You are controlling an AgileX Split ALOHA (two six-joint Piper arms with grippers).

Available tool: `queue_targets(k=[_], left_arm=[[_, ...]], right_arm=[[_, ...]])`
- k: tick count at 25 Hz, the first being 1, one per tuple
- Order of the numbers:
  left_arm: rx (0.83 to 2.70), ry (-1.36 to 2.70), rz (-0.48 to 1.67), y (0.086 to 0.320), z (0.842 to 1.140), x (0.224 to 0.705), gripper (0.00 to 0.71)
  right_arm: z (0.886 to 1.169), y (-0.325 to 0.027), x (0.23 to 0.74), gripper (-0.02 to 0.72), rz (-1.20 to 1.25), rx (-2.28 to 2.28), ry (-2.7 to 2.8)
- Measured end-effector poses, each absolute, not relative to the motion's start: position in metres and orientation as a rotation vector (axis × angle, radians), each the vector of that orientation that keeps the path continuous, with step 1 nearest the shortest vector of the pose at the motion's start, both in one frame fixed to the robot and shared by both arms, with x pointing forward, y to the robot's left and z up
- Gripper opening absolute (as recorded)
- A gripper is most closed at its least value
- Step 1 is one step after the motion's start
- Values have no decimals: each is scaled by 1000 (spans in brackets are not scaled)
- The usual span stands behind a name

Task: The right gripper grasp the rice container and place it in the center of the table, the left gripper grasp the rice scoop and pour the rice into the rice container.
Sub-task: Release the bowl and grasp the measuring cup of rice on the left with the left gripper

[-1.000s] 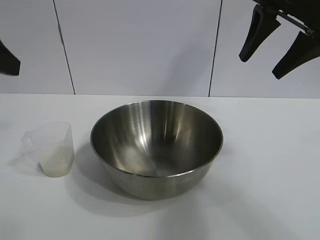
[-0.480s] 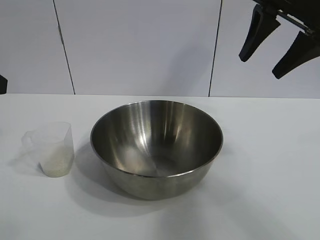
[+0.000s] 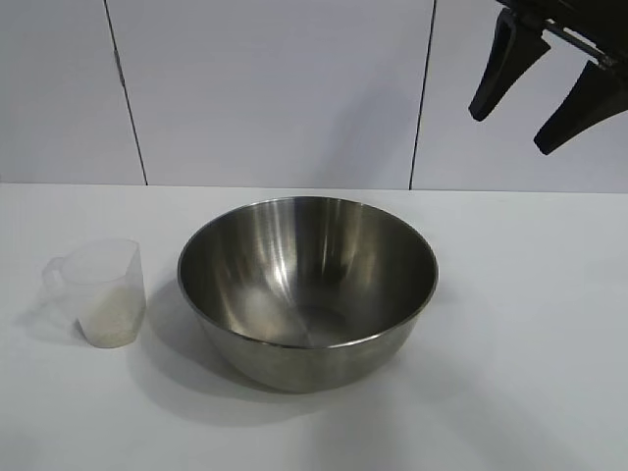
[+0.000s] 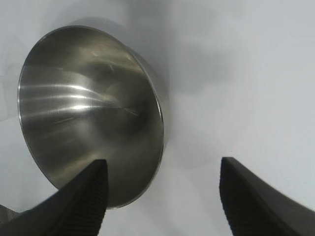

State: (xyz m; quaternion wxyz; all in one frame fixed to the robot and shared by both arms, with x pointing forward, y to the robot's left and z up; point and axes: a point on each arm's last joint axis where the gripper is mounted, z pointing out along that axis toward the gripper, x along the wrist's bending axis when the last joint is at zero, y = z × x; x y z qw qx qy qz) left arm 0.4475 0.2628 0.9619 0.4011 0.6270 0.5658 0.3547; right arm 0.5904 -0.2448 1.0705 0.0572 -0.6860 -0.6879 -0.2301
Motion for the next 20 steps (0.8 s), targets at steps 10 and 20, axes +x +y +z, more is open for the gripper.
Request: queue_targets(k=[10, 20], left_arm=[[1618, 1353, 820, 253, 927, 452, 602], [1572, 1297, 852, 254, 900, 443, 572]], right_arm=[[1071, -245, 591, 452, -700, -2081, -2086], [1071, -245, 591, 452, -707, -2085, -2087]])
